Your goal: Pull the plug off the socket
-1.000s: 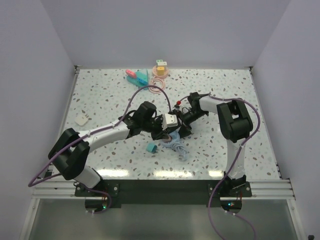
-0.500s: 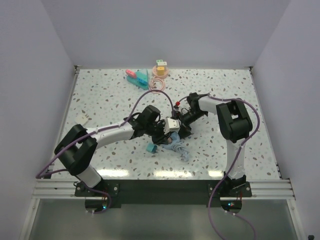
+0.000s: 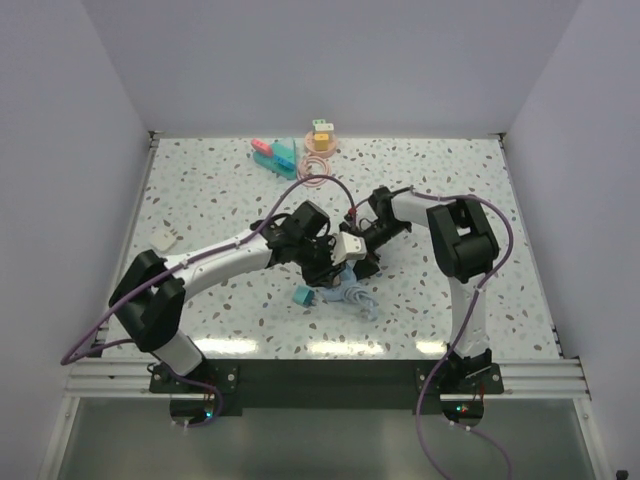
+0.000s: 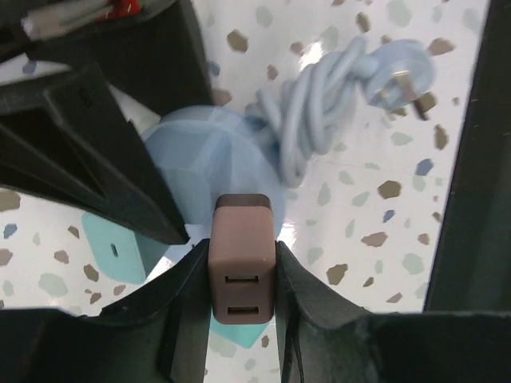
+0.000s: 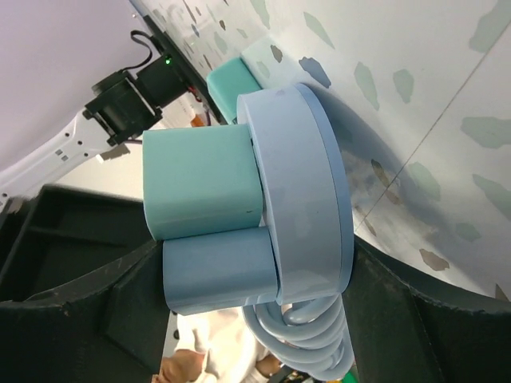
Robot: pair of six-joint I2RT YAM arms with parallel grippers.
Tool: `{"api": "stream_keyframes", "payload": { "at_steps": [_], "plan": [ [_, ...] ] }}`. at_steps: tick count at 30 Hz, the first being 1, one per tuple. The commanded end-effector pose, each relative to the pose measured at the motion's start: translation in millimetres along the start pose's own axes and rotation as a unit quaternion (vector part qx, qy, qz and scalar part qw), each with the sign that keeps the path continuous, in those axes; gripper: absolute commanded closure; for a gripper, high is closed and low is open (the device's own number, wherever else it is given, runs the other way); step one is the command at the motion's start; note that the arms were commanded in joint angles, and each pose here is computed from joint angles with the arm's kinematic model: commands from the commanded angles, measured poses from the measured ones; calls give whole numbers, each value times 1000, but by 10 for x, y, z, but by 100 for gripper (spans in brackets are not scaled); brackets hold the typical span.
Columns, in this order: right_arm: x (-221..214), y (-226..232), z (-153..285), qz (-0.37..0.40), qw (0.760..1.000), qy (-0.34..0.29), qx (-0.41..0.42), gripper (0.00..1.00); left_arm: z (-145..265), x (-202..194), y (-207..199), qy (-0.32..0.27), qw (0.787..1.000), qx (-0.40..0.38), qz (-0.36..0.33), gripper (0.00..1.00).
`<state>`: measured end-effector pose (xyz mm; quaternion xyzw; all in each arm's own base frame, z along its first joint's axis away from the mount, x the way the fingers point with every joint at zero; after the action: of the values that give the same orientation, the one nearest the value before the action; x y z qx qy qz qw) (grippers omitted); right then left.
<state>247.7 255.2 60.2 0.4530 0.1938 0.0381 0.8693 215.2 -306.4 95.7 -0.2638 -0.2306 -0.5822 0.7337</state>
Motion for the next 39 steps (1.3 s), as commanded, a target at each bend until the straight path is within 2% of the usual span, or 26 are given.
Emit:
{"api": "stream_keyframes", "payload": {
  "at_steps": [1,5,10,12,13,15,16,19,23,28,29,30,31,32,34,35,39],
  "plan": [
    [223,-718,-32,-14,981,-38,-189,100,364,553,-209,-58,997,-18,-53,100],
    [205,-886,55,-2,967,-46,-249,100,376,544,-82,-51,997,10,-58,100],
    [242,-895,94,-3,963,-62,-261,100,385,504,31,-38,998,23,-39,100],
    [287,-909,132,-7,959,-80,-272,100,410,392,137,-30,998,44,-16,100],
    [296,-895,172,-9,959,-91,-268,100,418,245,174,-23,998,53,19,100],
    [351,-837,203,-9,962,-112,-249,100,409,134,242,-33,996,72,49,100],
    [366,-821,247,-8,961,-121,-249,100,363,-85,193,-24,993,75,87,100],
    [395,-792,304,-9,960,-129,-248,100,320,-369,272,-34,982,104,151,100],
    [376,-735,273,-6,966,-124,-227,100,260,-479,323,-65,975,118,176,100],
    [318,-712,222,-4,972,-108,-209,100,138,-503,260,-76,976,89,184,100],
    [311,-698,220,0,973,-106,-205,100,127,-504,257,-76,976,86,186,95],
    [288,-688,217,1,974,-101,-202,100,120,-504,256,-75,976,86,187,83],
    [284,-681,217,1,975,-100,-201,100,119,-495,262,-75,976,86,188,63],
    [274,-679,221,3,975,-99,-201,100,134,-485,279,-76,975,91,187,52],
    [269,-658,236,7,974,-100,-201,100,198,-424,304,-85,975,102,179,20],
    [267,-654,241,8,974,-99,-201,100,237,-395,334,-89,974,111,175,0],
    [243,-646,237,14,976,-90,-198,100,403,-216,409,-106,975,134,141,0]
  ]
}}
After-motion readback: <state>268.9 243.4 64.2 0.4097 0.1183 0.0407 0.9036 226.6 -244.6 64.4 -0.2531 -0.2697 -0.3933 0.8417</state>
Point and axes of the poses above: each gripper's point midway between its finger pads, its own z axis back along the fingers, its own y axis along the line the jaws close on, x = y × z, the point moved 1 cm from there along z, back along the fingers, and after that the axes turned 2 degrees about z, right-handed, at the moved point
